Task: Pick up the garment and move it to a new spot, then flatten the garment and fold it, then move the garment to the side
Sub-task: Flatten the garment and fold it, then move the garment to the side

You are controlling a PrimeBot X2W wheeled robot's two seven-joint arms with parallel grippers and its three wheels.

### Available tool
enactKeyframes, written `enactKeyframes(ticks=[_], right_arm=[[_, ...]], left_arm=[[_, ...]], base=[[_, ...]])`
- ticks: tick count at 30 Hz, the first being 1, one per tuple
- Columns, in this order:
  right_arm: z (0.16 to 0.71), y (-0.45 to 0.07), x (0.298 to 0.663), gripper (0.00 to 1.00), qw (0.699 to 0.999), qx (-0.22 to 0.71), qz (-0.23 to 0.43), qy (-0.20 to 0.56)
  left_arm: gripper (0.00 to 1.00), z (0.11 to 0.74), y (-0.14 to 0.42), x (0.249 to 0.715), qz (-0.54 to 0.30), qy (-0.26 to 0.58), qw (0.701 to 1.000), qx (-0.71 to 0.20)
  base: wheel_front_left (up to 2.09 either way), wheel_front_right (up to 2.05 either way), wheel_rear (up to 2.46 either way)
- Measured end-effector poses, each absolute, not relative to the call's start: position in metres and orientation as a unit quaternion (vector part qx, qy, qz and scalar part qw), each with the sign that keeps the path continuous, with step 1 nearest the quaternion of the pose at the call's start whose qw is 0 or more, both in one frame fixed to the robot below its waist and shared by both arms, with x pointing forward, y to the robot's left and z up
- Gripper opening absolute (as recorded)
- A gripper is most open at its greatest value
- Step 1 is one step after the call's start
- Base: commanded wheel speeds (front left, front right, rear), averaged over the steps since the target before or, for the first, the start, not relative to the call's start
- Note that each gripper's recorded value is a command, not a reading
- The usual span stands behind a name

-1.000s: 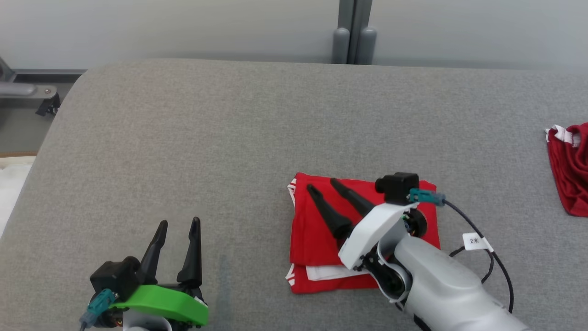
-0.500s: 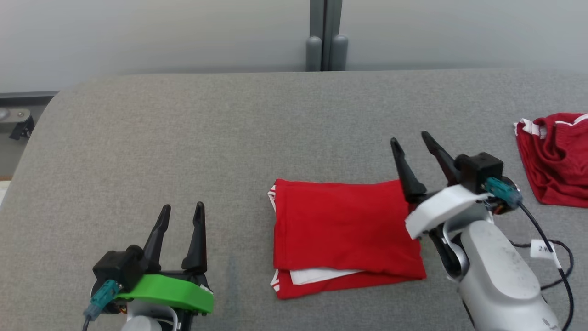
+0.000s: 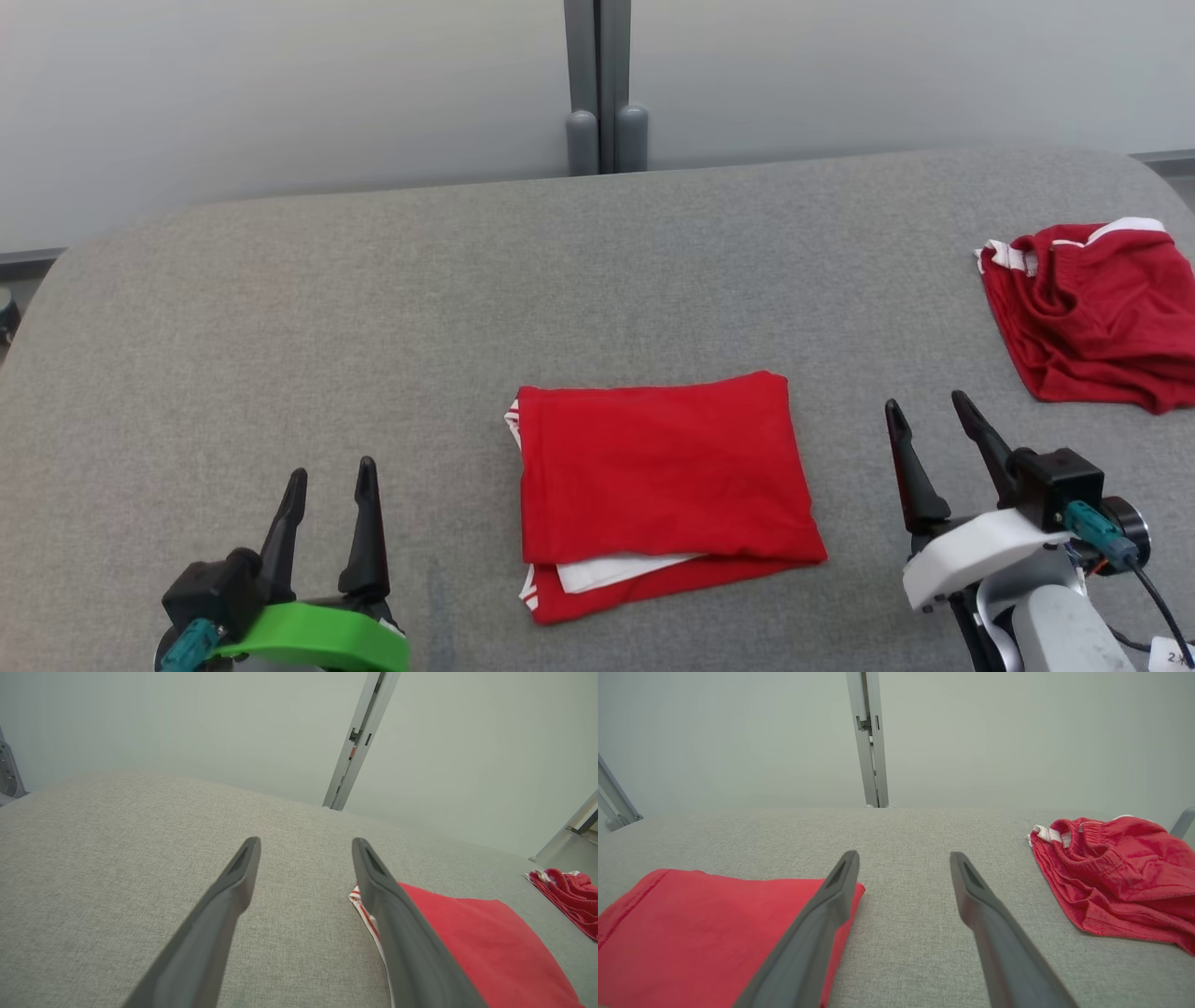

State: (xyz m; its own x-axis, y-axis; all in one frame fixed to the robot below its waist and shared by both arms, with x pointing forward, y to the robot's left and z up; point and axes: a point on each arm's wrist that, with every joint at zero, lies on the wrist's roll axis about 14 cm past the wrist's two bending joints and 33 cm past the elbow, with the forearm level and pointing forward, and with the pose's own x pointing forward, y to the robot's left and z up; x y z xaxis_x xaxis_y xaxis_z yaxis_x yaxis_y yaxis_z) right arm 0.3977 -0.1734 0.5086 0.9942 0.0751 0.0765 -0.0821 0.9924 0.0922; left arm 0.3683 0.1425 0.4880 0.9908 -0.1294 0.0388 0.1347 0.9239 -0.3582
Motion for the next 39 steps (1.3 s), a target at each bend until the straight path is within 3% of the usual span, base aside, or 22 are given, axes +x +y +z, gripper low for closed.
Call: enactKeyframes(ticks=[15,26,32,39], right_arm=[[0.495,-0.181,0.387,1.00,0.998,0.059,0.026,-0.020],[0.496,-0.161,0.396,1.00,0.997,0.041,0.057,-0.016],[0.494,-0.141,0.415,1.00,0.995,0.024,0.089,0.026],[0.460,-0.117,0.422,1.00,0.982,0.003,0.123,0.146]], left_arm=[[1.00,0.472,0.141,0.360,-0.065,0.016,0.983,-0.171],[1.00,0.472,0.141,0.357,-0.064,0.017,0.983,-0.170],[1.00,0.472,0.139,0.354,-0.066,0.018,0.983,-0.170],[1.00,0.468,0.148,0.349,-0.050,0.021,0.984,-0.172]], base=[[0.00,0.00,0.00],[0.00,0.00,0.00],[0.00,0.00,0.00],[0.00,0.00,0.00]])
